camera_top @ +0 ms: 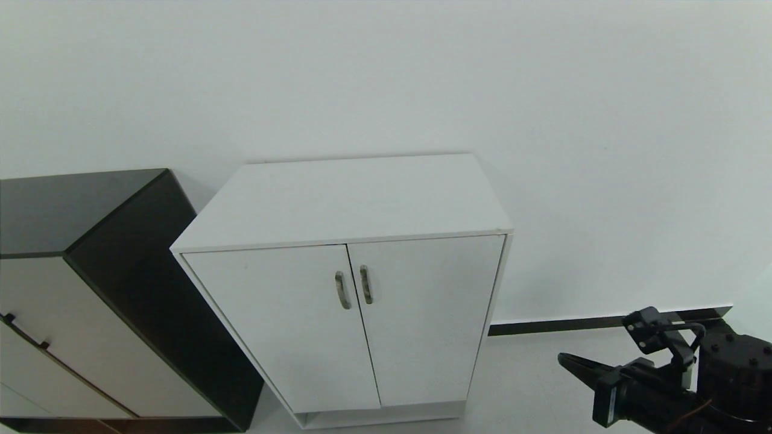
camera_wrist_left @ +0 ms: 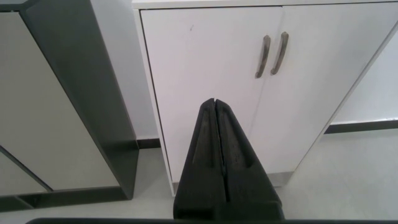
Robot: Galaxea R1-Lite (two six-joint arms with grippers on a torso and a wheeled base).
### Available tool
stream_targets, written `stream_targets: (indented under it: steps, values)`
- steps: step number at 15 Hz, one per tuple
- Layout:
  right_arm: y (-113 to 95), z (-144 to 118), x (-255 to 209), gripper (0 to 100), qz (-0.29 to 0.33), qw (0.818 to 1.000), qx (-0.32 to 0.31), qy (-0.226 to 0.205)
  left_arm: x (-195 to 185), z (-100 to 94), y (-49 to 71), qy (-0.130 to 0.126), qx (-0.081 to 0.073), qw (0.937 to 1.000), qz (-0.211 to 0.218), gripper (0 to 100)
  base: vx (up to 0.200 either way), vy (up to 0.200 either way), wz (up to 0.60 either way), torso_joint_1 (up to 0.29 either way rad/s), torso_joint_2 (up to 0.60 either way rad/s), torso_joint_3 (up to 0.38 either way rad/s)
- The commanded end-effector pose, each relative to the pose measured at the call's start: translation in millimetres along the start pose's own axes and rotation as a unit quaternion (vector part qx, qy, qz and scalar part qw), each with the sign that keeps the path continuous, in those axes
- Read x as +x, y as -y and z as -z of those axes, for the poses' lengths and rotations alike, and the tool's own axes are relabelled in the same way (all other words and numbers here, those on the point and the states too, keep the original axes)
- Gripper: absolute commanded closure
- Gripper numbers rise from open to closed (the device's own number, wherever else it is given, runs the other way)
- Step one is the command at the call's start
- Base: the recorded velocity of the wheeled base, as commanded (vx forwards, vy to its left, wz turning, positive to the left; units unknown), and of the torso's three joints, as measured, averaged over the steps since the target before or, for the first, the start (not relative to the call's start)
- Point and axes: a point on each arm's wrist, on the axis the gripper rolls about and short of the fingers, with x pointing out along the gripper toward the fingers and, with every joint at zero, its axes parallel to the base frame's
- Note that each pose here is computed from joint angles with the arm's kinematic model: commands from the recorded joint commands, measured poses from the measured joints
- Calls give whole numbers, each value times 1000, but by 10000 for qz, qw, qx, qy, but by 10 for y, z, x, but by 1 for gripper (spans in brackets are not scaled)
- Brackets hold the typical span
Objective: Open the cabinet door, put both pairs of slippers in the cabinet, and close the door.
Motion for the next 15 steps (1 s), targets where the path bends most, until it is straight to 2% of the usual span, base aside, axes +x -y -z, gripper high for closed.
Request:
stream_targets:
  steps: [1, 9, 15]
  values:
    - [-4, -8, -79, 100, 83, 9999, 5, -67, 1, 0, 0, -6, -9, 10000, -2, 100, 0, 0, 0, 0, 0, 0]
    - [-74, 40, -794, 100, 371, 9949, -57, -938, 1, 0, 0, -6, 6, 10000, -2, 100, 0, 0, 0, 0, 0, 0]
    - [-108, 126, -1198, 100, 381, 9945, -81, -975, 1, 0, 0, -6, 6, 10000, 5, 100, 0, 0, 0, 0, 0, 0]
